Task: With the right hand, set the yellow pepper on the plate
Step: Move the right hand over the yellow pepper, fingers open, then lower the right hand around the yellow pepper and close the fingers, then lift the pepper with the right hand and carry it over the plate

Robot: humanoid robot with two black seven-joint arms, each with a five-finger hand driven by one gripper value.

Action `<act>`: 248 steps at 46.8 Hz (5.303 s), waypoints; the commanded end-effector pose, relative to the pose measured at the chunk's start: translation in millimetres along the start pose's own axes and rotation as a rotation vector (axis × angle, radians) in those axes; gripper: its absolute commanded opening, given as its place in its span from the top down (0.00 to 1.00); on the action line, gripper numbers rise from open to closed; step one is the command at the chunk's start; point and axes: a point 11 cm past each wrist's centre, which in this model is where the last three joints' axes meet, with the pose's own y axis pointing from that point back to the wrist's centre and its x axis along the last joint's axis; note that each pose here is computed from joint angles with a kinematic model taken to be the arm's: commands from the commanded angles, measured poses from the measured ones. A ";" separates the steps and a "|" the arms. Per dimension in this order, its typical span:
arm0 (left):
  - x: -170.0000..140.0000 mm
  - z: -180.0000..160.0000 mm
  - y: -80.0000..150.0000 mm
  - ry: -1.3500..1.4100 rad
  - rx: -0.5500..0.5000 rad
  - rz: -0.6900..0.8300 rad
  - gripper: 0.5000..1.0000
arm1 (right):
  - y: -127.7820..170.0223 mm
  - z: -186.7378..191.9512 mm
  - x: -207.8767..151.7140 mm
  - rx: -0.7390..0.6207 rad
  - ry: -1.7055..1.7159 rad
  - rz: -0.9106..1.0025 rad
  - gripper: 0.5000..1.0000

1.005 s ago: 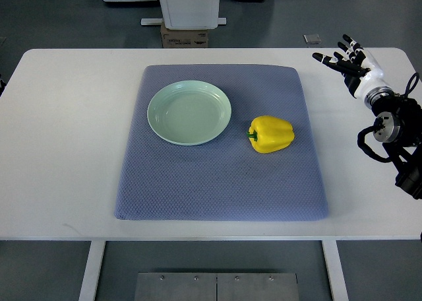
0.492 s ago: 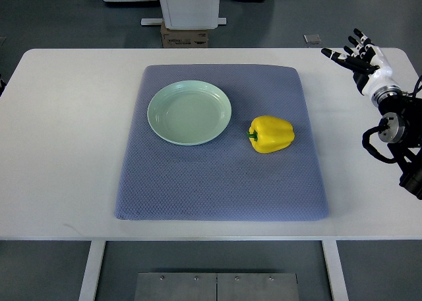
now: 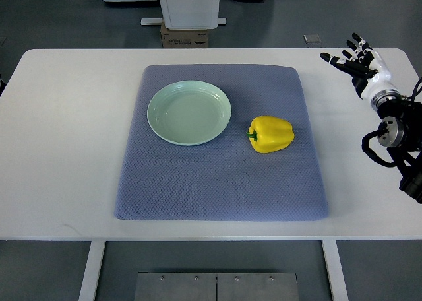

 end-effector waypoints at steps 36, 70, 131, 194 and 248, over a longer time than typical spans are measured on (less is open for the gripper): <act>0.0 0.0 0.0 0.000 0.000 0.000 0.00 | 1.7 -45.9 -55.7 0.151 0.288 -0.317 0.00; 0.0 0.0 0.0 0.000 0.000 0.000 0.00 | 30.1 -52.2 -132.9 0.244 0.833 -0.818 0.00; 0.0 0.0 0.0 0.000 0.000 0.000 0.00 | 49.8 6.9 -110.7 0.056 1.204 -1.014 0.00; 0.0 0.0 0.0 0.000 0.000 0.000 0.00 | 48.5 22.9 -83.6 -0.007 1.314 -1.000 0.39; 0.0 0.0 0.0 0.000 0.000 0.000 0.00 | 36.3 -14.4 -116.0 0.058 1.187 -0.997 1.00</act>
